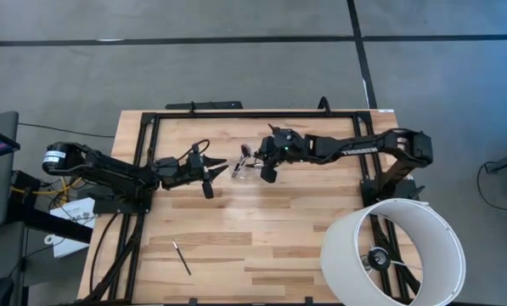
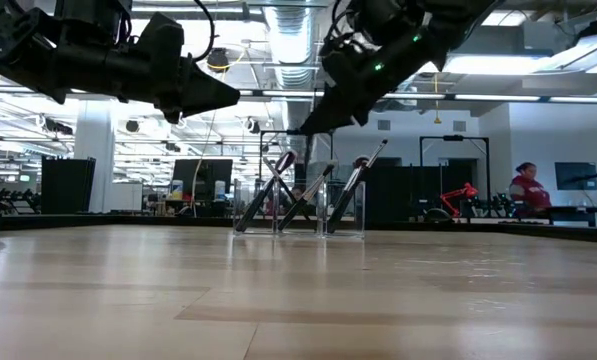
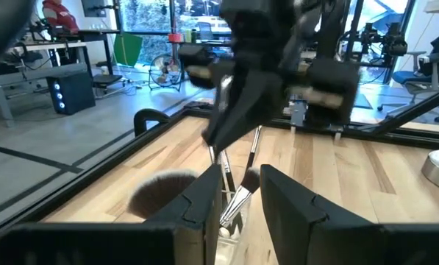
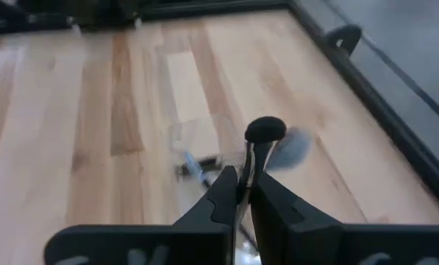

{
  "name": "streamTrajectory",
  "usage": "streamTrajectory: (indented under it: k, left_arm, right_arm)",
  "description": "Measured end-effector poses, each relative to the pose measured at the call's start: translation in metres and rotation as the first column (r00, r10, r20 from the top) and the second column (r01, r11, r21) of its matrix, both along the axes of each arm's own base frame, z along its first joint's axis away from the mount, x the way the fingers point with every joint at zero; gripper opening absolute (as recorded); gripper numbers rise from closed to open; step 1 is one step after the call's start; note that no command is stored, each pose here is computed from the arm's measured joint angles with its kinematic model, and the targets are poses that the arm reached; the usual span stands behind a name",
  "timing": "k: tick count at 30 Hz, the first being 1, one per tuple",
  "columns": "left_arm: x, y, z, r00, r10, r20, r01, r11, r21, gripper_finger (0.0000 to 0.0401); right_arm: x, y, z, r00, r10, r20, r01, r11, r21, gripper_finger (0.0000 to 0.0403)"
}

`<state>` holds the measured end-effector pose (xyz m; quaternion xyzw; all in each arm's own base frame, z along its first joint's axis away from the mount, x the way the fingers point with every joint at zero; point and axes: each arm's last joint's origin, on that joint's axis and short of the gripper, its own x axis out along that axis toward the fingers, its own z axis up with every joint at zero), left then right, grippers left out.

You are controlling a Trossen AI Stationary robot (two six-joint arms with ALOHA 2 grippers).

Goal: Put items in baskets/containers
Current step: Put the eyeshadow brush into the transparent organizer, then put the liner brush into the transparent organizer

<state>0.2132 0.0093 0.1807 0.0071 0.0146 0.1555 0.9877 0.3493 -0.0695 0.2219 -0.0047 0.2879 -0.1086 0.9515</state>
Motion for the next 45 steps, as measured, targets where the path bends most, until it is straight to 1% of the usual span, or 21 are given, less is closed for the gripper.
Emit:
streamTrajectory:
  k: [3,4,6,8,10,14,18,20,23,25,26,27,28,30,32,34,36,37,39,43,45]
  left_arm:
    - [0.000,0.000,0.000,1.000,0.001,0.011,0.000,0.999,-0.034,0.0092]
    - [0.000,0.000,0.000,1.000,0.002,0.019,0.000,0.998,-0.059,0.0092]
    - [0.000,0.000,0.001,0.999,0.003,0.038,0.000,0.996,-0.094,0.0092]
    - [0.000,0.000,0.001,0.999,0.004,0.044,0.001,0.995,-0.100,0.0092]
    - [-0.001,-0.001,0.002,0.999,0.001,0.051,0.004,0.994,-0.109,0.0092]
    - [0.000,-0.001,0.002,0.998,-0.003,0.067,0.015,0.986,-0.168,0.0092]
    - [0.000,-0.005,0.002,0.994,-0.065,0.090,0.085,0.967,-0.240,0.0092]
    - [0.000,-0.008,0.002,0.993,-0.081,0.090,0.100,0.965,-0.243,0.0092]
    - [0.000,-0.012,0.001,0.991,-0.108,0.073,0.121,0.971,-0.204,0.0092]
    - [0.000,-0.015,-0.001,0.981,-0.190,0.033,0.193,0.968,-0.161,0.0092]
    - [0.000,-0.017,-0.003,0.965,-0.261,0.008,0.259,0.953,-0.157,0.0092]
    - [0.000,-0.019,-0.005,0.939,-0.345,-0.011,0.338,0.926,-0.169,0.0092]
    - [0.000,-0.023,-0.008,0.895,-0.445,-0.028,0.432,0.881,-0.192,0.0092]
    - [-0.003,-0.030,-0.013,0.787,-0.614,-0.054,0.578,0.766,-0.281,0.0092]
    - [-0.007,-0.037,-0.019,0.691,-0.721,-0.056,0.648,0.652,-0.394,0.0092]
    - [-0.013,-0.044,-0.025,0.604,-0.795,-0.051,0.678,0.547,-0.491,0.0092]
    - [-0.020,-0.052,-0.032,0.541,-0.840,-0.051,0.679,0.472,-0.563,0.0092]
    - [-0.023,-0.056,-0.035,0.518,-0.854,-0.052,0.674,0.445,-0.589,0.0092]
    - [-0.032,-0.062,-0.043,0.480,-0.875,-0.063,0.662,0.409,-0.628,0.0092]
    - [-0.050,-0.073,-0.059,0.399,-0.911,-0.102,0.656,0.361,-0.663,0.0092]
    - [-0.059,-0.079,-0.066,0.362,-0.924,-0.127,0.658,0.349,-0.667,0.0091]
  right_arm:
    - [0.000,-0.004,-0.009,0.999,-0.011,-0.039,0.011,1.000,0.008,0.0016]
    - [0.003,-0.005,-0.010,1.000,-0.012,-0.023,0.012,1.000,0.005,0.0021]
    - [0.003,-0.005,-0.015,0.999,0.001,-0.047,0.000,1.000,0.018,0.0034]
    - [0.003,-0.007,-0.017,0.999,0.005,-0.054,-0.004,1.000,0.026,0.0050]
    - [0.002,-0.007,-0.017,0.998,0.006,-0.062,-0.005,1.000,0.025,0.0063]
    - [0.000,-0.008,-0.013,0.999,0.000,-0.055,0.002,1.000,0.027,0.0082]
    - [0.005,-0.001,-0.006,0.999,0.020,-0.035,-0.020,1.000,0.021,0.0094]
    - [0.010,0.005,0.001,0.999,0.044,-0.010,-0.044,0.999,0.010,0.0098]
    - [0.016,0.018,0.010,0.996,0.082,0.016,-0.082,0.997,0.003,0.0101]
    - [0.020,0.028,0.017,0.992,0.126,0.030,-0.126,0.992,-0.024,0.0102]
    - [0.021,0.033,0.019,0.988,0.152,0.032,-0.151,0.988,-0.043,0.0102]
    - [0.022,0.039,0.020,0.984,0.177,0.030,-0.175,0.983,-0.060,0.0102]
    - [0.023,0.044,0.021,0.979,0.202,0.027,-0.200,0.977,-0.078,0.0102]
    - [0.025,0.053,0.024,0.968,0.249,0.026,-0.245,0.963,-0.117,0.0102]
    - [0.025,0.061,0.025,0.956,0.291,0.016,-0.285,0.946,-0.156,0.0102]
    - [0.025,0.066,0.025,0.946,0.324,0.001,-0.318,0.929,-0.188,0.0102]
    - [0.025,0.069,0.025,0.941,0.339,0.000,-0.332,0.922,-0.199,0.0102]
    - [0.025,0.070,0.025,0.940,0.342,-0.001,-0.335,0.921,-0.199,0.0102]
    - [0.025,0.072,0.025,0.939,0.345,-0.001,-0.338,0.920,-0.198,0.0102]
    - [0.026,0.072,0.024,0.946,0.324,0.011,-0.319,0.934,-0.161,0.0102]
    - [0.027,0.073,0.022,0.953,0.303,0.018,-0.299,0.946,-0.121,0.0102]
